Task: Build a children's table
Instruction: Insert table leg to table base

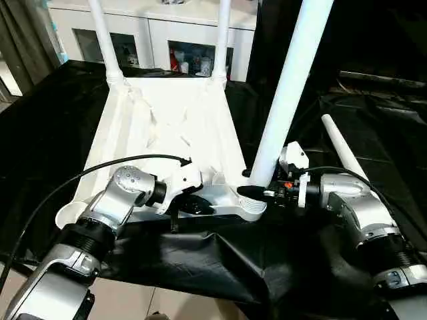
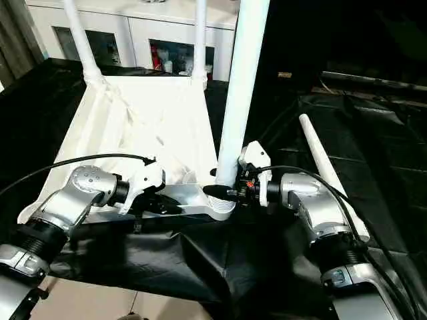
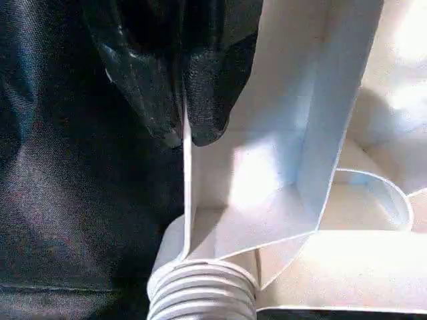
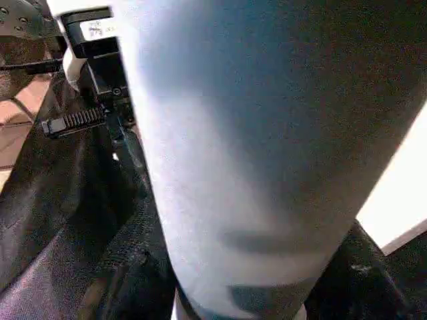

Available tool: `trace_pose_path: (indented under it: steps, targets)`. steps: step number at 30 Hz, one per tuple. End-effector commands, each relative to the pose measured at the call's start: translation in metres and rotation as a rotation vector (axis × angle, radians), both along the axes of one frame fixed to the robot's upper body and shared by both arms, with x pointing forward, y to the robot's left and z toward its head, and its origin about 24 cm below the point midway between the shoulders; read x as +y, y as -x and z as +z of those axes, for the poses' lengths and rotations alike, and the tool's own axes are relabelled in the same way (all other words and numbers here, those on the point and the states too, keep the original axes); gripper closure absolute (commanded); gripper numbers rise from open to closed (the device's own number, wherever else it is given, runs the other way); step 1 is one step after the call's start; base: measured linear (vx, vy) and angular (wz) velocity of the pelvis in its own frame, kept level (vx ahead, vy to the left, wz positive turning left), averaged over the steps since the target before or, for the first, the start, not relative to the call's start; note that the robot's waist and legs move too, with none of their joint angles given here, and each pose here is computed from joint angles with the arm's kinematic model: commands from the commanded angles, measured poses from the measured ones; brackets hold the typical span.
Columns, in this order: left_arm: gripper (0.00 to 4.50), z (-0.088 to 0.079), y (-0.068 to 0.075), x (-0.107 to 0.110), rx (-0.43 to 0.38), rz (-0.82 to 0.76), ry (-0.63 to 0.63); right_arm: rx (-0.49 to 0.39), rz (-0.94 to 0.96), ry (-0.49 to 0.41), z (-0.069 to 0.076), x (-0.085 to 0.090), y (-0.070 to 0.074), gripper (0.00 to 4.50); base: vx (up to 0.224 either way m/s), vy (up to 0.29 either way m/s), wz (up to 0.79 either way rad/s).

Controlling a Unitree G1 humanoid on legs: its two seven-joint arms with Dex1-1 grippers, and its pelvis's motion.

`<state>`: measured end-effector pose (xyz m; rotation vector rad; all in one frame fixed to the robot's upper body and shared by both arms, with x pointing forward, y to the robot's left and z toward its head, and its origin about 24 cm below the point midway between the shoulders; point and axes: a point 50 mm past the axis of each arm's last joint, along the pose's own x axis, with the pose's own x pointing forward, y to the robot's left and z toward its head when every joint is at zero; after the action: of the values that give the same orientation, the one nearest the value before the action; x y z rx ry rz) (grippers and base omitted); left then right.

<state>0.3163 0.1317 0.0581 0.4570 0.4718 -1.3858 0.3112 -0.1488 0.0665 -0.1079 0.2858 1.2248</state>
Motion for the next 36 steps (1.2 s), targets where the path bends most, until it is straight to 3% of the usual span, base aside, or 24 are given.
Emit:
trace_pose_path:
  steps: [1, 16, 17, 18, 20, 36]
  targets:
    - [4.5, 0.033, -0.012, 0.005, -0.13, 0.019, 0.048, 0.25, -0.025, 0.159, -0.047, -0.023, 0.023, 2.59, 0.0, 0.0, 0.0]
    - [4.5, 0.034, -0.012, 0.005, -0.132, 0.023, 0.049, 0.252, -0.029, 0.157, -0.046, -0.023, 0.023, 2.59, 0.0, 0.0, 0.0]
    - [4.5, 0.026, -0.03, -0.025, -0.129, 0.218, 0.088, 0.192, -0.422, 0.112, -0.051, -0.007, -0.009, 2.59, 0.0, 0.0, 0.0]
    - [4.5, 0.021, -0.039, -0.049, -0.117, 0.348, 0.089, 0.198, -0.695, 0.097, -0.056, 0.007, -0.026, 2.59, 0.0, 0.0, 0.0]
    - [4.5, 0.015, -0.045, -0.073, -0.102, 0.462, 0.067, 0.237, -0.939, 0.11, -0.062, 0.024, -0.035, 2.59, -0.046, 0.003, -0.03]
    - [4.5, 0.014, -0.052, -0.067, -0.108, 0.542, 0.032, 0.223, -1.008, 0.137, -0.061, 0.032, -0.042, 2.59, -0.009, 0.003, -0.01]
